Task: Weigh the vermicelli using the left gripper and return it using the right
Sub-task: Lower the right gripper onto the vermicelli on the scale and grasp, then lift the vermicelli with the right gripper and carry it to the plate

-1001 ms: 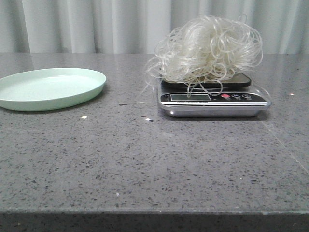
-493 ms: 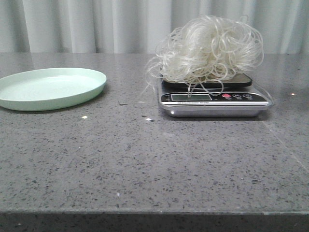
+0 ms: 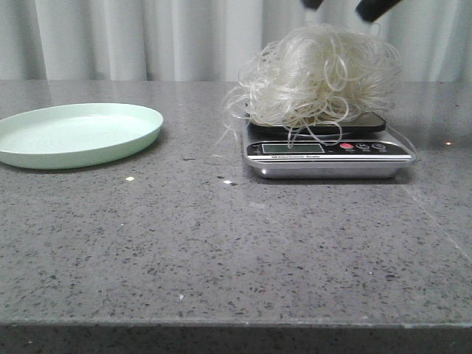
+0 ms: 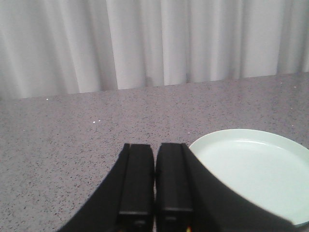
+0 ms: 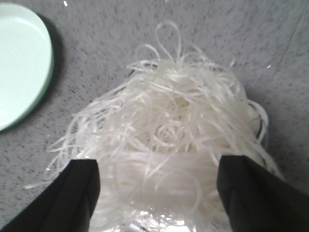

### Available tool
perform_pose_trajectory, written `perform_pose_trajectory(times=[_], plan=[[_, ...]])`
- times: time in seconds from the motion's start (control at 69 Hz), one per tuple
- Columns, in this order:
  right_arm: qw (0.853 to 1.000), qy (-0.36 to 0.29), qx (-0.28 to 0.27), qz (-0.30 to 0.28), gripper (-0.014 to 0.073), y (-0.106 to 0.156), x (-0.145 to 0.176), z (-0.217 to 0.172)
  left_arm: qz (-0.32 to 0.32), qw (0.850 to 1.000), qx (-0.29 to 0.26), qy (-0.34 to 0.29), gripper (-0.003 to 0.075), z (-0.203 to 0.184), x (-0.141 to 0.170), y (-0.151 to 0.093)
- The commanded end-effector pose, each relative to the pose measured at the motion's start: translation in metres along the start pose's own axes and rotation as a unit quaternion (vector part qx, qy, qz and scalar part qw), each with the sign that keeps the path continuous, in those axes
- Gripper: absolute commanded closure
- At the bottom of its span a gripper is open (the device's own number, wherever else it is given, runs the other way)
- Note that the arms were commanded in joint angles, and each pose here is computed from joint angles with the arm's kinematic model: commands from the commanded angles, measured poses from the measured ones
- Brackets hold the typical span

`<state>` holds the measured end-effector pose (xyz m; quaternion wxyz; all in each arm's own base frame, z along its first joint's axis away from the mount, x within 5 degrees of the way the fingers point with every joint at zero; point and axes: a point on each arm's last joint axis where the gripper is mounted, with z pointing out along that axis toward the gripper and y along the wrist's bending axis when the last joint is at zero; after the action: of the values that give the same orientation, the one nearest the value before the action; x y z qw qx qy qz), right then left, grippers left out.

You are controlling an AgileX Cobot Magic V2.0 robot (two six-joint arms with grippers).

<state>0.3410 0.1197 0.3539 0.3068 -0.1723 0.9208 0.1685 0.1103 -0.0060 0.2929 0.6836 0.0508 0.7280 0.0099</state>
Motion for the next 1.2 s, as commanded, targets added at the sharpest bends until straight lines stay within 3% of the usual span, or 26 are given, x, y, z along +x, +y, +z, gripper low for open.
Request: perform_pose_trajectory(times=[0.0,0.45,0.537,0.711,0.972,1.189], plan=[[0.999,-0.035,-0.009,-0.014,-0.0008,0.008,-0.011,-0.008,-0.008,0.998,-0.007,-0.054,0.0583,-0.001,-0.017,0.002],[0.998,0.055,-0.022,-0.011,0.0004,0.005,0.002,0.054,-0.008,0.998,-0.007,-0.054,0.0583,-0.001,-0.017,0.002],[0.998,0.058,-0.022,-0.01,0.0098,0.005,0.003,0.056,-0.008,0.998,-0.007,-0.054,0.0583,-0.001,-0.017,0.002],[0.998,0.057,-0.021,-0.01,0.0453,0.004,0.002,0.056,-0.008,0.998,-0.007,-0.054,0.0583,-0.001,-0.017,0.002],[0.998,0.052,-0.025,-0.017,0.0443,0.008,-0.005,0.046,-0.008,0.998,-0.007,-0.054,0.0583,-0.001,-0.017,0.002],[0.997,0.038,-0.041,-0.044,0.0443,0.021,-0.033,0.007,-0.008,0.998,-0.007,-0.054,0.0583,-0.001,-0.017,0.002]])
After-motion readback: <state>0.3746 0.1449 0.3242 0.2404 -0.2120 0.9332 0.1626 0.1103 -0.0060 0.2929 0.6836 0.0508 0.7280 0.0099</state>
